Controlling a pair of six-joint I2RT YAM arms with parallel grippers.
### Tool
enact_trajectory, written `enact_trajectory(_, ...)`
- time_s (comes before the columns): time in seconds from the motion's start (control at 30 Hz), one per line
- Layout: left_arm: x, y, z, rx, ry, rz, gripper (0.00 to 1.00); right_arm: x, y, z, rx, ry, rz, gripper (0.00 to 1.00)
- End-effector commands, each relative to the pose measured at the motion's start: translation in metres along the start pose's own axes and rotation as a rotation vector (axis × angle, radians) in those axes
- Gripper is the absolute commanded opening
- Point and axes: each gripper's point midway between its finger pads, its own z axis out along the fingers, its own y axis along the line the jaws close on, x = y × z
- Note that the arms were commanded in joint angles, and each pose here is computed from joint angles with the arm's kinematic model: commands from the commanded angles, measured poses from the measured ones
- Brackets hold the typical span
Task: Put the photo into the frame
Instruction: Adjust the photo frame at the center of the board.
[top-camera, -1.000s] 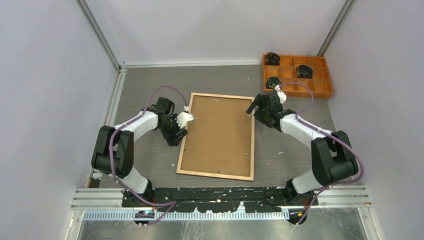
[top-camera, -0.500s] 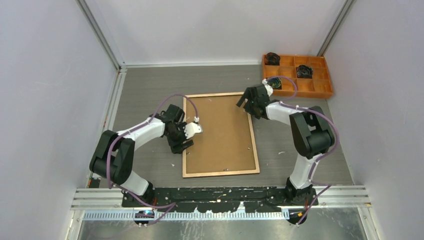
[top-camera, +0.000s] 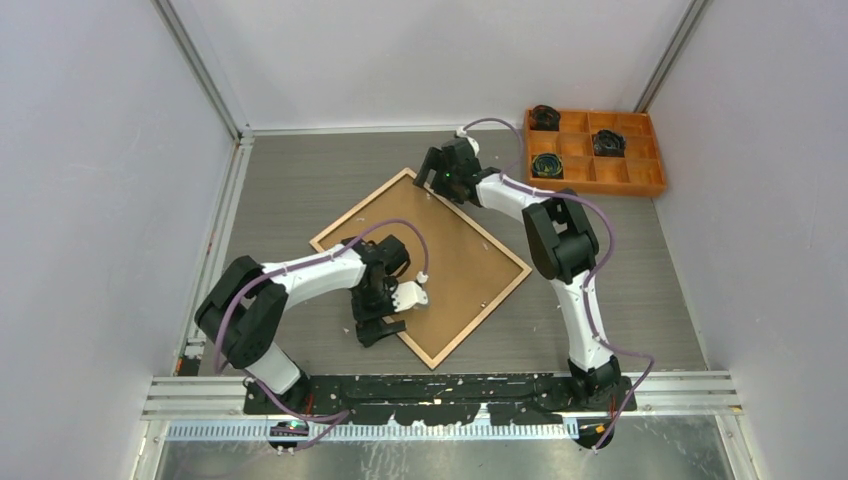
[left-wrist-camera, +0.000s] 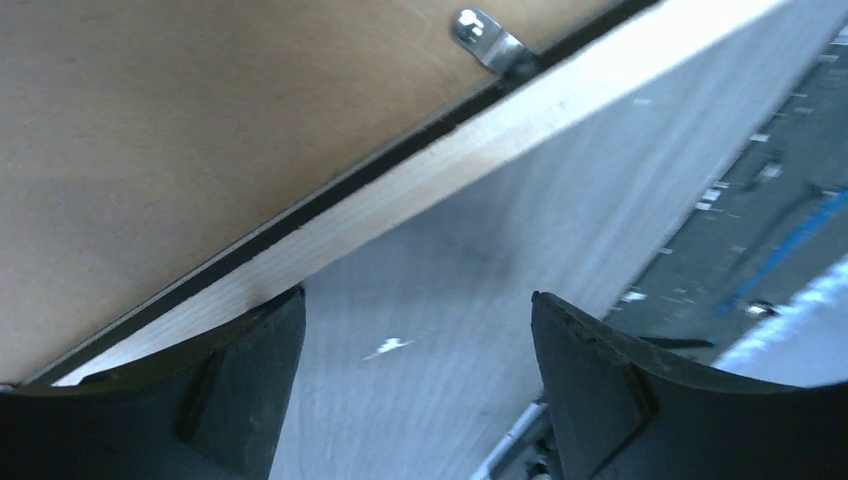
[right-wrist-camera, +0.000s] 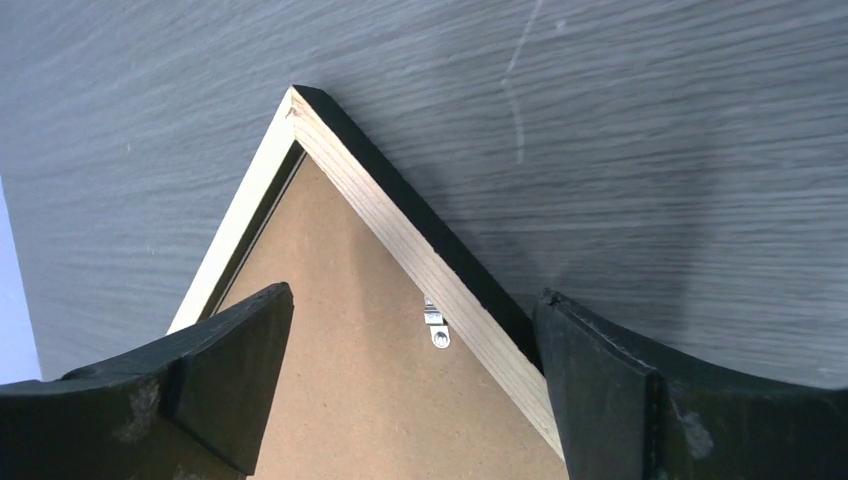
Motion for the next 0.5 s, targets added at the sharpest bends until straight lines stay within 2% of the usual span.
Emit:
enact_trajectory(0.0,-0.075,-0.006,-0.005,0.057,-0.246,0.121,0.88,0.071,0.069,-0.043,-0.165,0.277,-0.067,0.96)
enact_trajectory(0.03,-0.074,-0.008,-0.009,0.061,-0.239,0.121,0.90,0.062,0.067,-0.048,-0.161,0.254,-0.072,0.99)
enact_trajectory(0.17,-0.060,-0.012,-0.031,0.050,-0.212,0.159,0.94,0.007,0.041,-0.077,-0.102,0.132,-0.063,1.00)
enact_trajectory(0.27,-0.051,-0.011,-0.052,0.033,-0.215,0.176,0.95,-0.019,0.019,-0.111,-0.041,0.052,-0.066,1.00)
enact_trajectory(0.37,-0.043,-0.002,-0.076,0.005,-0.251,0.169,0.96,-0.027,-0.003,-0.144,0.037,-0.005,-0.083,1.00)
enact_trajectory(0.47,-0.038,0.028,-0.100,-0.066,-0.306,0.126,0.96,-0.022,-0.025,-0.177,0.106,-0.029,-0.076,1.00)
